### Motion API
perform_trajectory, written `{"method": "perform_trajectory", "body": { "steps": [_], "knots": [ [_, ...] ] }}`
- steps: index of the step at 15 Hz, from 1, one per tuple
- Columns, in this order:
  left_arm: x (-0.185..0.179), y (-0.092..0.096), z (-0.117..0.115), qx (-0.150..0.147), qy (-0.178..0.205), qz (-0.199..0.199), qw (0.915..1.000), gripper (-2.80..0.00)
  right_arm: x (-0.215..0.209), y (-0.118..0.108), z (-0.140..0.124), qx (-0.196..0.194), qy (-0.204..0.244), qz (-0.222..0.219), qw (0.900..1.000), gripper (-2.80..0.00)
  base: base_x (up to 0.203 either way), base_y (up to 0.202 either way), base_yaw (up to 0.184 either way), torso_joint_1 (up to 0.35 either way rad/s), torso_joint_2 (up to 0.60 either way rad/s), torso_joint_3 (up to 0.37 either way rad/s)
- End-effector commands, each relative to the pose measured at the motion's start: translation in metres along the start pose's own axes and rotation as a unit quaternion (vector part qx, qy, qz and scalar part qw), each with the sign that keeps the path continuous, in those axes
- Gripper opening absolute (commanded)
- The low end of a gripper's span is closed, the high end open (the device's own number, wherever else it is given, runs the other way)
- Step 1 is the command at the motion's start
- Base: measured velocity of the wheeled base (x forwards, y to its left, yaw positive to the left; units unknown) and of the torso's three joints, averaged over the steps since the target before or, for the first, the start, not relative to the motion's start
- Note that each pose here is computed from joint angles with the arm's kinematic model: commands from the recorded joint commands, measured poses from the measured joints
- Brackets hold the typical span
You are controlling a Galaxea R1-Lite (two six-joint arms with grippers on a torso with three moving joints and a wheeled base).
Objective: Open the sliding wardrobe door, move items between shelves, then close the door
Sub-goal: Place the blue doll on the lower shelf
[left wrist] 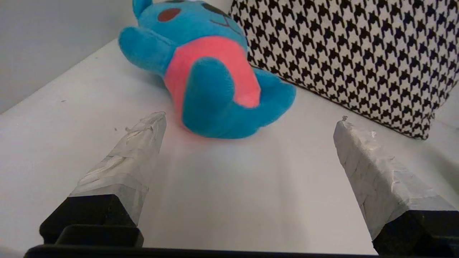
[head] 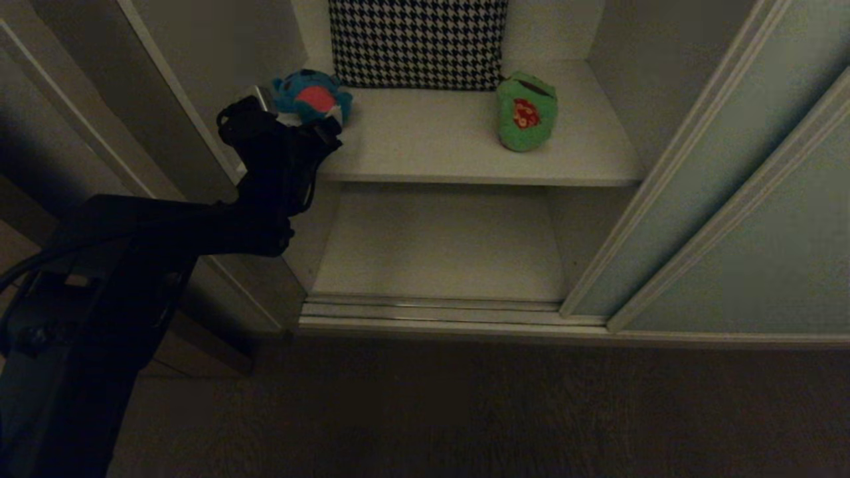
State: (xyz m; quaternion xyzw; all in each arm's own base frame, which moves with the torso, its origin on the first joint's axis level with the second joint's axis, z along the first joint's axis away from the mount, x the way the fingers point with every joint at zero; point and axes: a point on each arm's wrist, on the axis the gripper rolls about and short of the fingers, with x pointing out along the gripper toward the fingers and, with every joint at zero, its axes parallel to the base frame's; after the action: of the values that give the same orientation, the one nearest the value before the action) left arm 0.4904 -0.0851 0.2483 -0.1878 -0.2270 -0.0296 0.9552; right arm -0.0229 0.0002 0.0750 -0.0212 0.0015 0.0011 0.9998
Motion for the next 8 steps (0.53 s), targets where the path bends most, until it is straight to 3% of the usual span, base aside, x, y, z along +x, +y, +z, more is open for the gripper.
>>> {"method": "perform_trajectory", "body": {
  "steps": [1,8],
  "knots": [
    [-0.0002,-0.0025,0.0046,-0.002,-0.006,-0.003,1.0,0.0,0.0001,0.0,-0.0005,0.0,0.001,0.001,1.0,-2.8,0.0,0.0,0.0,0.0,0.0,0.0],
    [-0.0001,-0.0028,0.0064,-0.004,-0.014,-0.004,0.9999,0.0,0.0001,0.0,-0.0005,0.0,0.001,0.001,1.0,-2.8,0.163,0.0,0.001,0.002,0.0,0.002]
  ]
}}
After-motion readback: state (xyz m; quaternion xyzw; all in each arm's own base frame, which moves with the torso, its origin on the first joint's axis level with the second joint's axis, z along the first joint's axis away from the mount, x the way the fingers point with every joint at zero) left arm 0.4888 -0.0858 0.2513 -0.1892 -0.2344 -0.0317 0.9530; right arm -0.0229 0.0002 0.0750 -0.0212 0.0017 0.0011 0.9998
